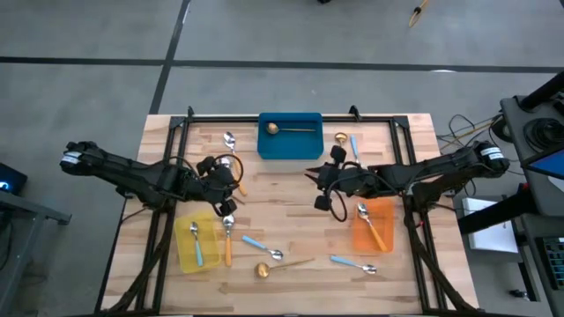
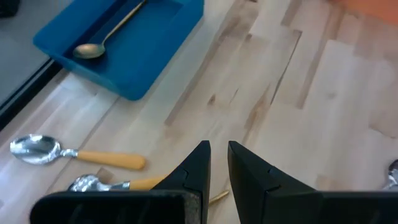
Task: Sort silverware by color (type)
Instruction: Put the gold spoon into the blue bin
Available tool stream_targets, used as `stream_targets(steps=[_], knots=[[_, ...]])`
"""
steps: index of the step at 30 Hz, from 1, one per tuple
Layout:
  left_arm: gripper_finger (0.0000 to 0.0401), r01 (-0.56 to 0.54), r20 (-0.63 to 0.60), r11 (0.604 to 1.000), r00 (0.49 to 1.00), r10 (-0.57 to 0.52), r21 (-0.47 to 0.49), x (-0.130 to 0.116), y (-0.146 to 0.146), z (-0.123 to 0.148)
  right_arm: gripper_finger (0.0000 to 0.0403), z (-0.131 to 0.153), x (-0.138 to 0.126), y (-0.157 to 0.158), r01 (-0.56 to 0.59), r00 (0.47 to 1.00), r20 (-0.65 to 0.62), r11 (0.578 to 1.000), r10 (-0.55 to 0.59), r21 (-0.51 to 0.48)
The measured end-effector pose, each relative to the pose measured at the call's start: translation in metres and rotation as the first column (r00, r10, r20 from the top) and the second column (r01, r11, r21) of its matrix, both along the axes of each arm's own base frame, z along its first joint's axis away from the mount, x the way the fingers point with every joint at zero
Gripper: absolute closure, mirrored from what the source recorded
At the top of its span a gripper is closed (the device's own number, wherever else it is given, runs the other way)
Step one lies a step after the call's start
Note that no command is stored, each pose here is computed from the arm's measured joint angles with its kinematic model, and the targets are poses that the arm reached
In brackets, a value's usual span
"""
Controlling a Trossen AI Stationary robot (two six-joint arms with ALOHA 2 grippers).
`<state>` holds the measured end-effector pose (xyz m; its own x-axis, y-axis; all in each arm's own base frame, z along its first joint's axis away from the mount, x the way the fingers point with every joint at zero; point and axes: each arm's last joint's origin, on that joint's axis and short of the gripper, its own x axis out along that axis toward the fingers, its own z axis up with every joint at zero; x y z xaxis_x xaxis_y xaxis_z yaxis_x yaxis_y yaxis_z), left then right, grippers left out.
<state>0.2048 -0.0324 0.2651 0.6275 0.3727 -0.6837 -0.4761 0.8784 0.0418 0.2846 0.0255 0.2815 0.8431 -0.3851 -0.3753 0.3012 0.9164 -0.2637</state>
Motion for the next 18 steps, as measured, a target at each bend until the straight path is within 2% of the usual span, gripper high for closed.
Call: stream_targets(steps=[5, 9, 13, 18], knots=[[0.0363, 0.096, -0.065, 0.995, 0.993, -0.095, 0.02, 0.003, -0.002, 0.004, 0.0347, 0.002, -0.001, 0.0, -0.012, 1.0, 0.0, 1.0, 0.012, -0.019], [0.0363, 0.208, -0.168, 0.977, 0.963, -0.211, -0.036, 0.003, 0.0, 0.004, 0.0347, 0.004, 0.0, 0.001, -0.024, 1.0, 0.009, 0.999, 0.024, -0.035], [0.0363, 0.28, -0.284, 0.954, 0.911, -0.298, -0.102, 0.004, 0.003, -0.001, 0.0347, 0.004, -0.001, 0.001, -0.03, 1.0, 0.005, 0.998, 0.031, -0.048], [0.0363, 0.327, -0.451, 0.939, 0.826, -0.339, -0.107, 0.005, 0.011, -0.016, 0.0347, 0.006, 0.0, 0.0, -0.033, 0.999, 0.017, 0.998, 0.034, -0.053]])
